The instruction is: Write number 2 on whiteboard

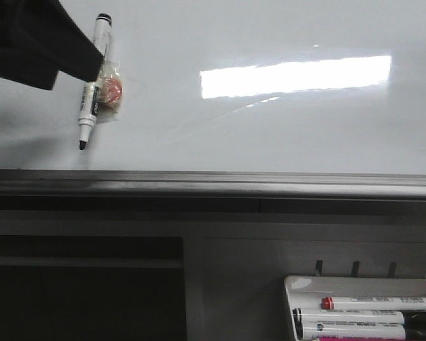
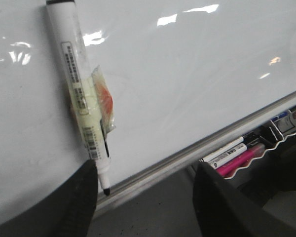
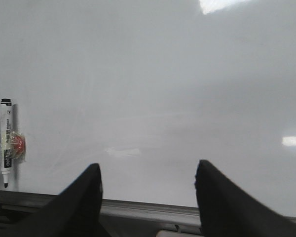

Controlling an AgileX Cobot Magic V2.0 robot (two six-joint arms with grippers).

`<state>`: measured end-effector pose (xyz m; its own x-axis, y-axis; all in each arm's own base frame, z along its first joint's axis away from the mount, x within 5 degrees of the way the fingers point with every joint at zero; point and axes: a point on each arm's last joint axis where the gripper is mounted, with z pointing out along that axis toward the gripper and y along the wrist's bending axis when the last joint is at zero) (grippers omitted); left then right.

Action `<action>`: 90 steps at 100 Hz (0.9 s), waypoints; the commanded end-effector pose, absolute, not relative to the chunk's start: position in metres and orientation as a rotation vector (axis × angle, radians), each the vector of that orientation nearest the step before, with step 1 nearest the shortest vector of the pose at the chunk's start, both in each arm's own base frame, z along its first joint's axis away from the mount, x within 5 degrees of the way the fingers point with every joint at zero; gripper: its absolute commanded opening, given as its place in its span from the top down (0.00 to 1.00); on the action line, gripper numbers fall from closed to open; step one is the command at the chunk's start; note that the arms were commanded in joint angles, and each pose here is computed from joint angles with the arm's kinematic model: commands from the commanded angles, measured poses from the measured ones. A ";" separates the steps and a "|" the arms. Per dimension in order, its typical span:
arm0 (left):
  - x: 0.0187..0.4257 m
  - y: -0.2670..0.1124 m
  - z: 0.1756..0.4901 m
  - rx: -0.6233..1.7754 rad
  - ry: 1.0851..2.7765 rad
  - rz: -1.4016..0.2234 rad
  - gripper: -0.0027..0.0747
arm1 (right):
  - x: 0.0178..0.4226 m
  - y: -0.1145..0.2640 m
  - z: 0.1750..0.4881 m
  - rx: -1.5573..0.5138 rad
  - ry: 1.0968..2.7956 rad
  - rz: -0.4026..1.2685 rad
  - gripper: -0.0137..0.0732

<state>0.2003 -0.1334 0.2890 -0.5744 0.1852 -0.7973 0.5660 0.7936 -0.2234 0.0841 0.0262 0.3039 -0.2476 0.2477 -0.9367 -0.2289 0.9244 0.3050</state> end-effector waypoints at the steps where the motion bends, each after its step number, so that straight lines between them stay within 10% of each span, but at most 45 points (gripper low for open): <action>1: 0.216 -0.140 0.297 0.482 2.085 -0.574 0.47 | 0.087 0.024 0.319 0.023 1.684 0.427 0.41; 54: 0.245 -0.148 0.265 0.422 2.144 -0.496 0.72 | 0.084 0.028 0.312 -0.033 1.764 0.433 0.41; 63: 0.243 -0.148 0.265 0.433 2.154 -0.505 0.92 | 0.084 0.028 0.314 -0.066 1.758 0.416 0.41; 90: 0.192 -0.156 0.313 0.815 1.942 -0.538 0.99 | 0.072 0.059 0.360 -0.616 1.641 0.511 0.41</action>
